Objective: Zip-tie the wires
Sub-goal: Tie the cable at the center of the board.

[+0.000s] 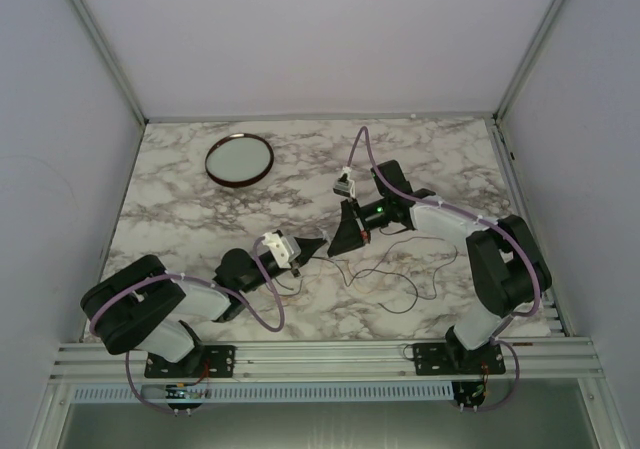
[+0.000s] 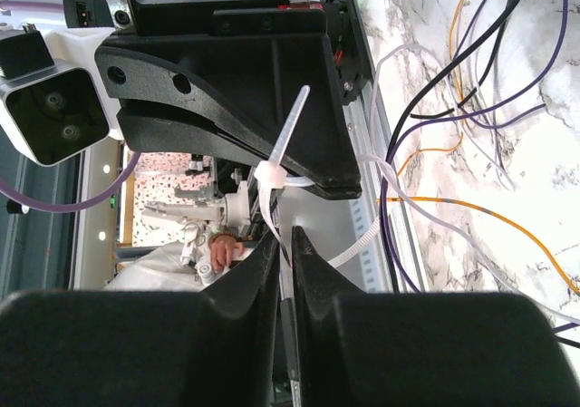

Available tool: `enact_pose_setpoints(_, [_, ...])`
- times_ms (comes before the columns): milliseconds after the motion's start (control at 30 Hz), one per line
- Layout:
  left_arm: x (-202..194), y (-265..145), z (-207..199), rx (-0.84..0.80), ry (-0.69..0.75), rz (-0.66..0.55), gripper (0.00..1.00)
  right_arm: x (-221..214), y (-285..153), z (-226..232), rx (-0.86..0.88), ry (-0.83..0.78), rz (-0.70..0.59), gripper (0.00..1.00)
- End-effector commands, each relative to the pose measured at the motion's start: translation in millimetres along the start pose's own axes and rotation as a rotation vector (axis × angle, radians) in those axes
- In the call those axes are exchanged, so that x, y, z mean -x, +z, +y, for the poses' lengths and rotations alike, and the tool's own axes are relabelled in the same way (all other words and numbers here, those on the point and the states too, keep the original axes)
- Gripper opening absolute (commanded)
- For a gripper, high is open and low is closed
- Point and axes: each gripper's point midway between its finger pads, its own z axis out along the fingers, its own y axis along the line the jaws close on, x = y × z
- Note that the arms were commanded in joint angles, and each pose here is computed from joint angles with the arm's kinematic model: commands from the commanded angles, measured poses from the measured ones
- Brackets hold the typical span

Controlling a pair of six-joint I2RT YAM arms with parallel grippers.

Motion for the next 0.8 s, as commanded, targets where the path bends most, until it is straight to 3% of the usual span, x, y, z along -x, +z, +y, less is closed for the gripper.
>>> enact_pose_setpoints(0, [15,5,-8,-0.041,0.013,-0.055,0.00,15,-6,10,-0.021,-0.090,-0.039,0.09])
enact_pose_setpoints(367, [12,5,-11,-0.061,0.003,-0.046,0.00,22,-7,9,-0.048,-0.138,-0.060,0.10])
enact_pose_setpoints(567, [7,5,-13,-0.069,-0.002,-0.025,0.00,25,-8,10,-0.055,-0.151,-0.067,0.01])
enact_pose_setpoints(767, [3,4,-15,-0.080,-0.004,-0.015,0.00,26,-9,10,-0.061,-0.153,-0.071,0.00])
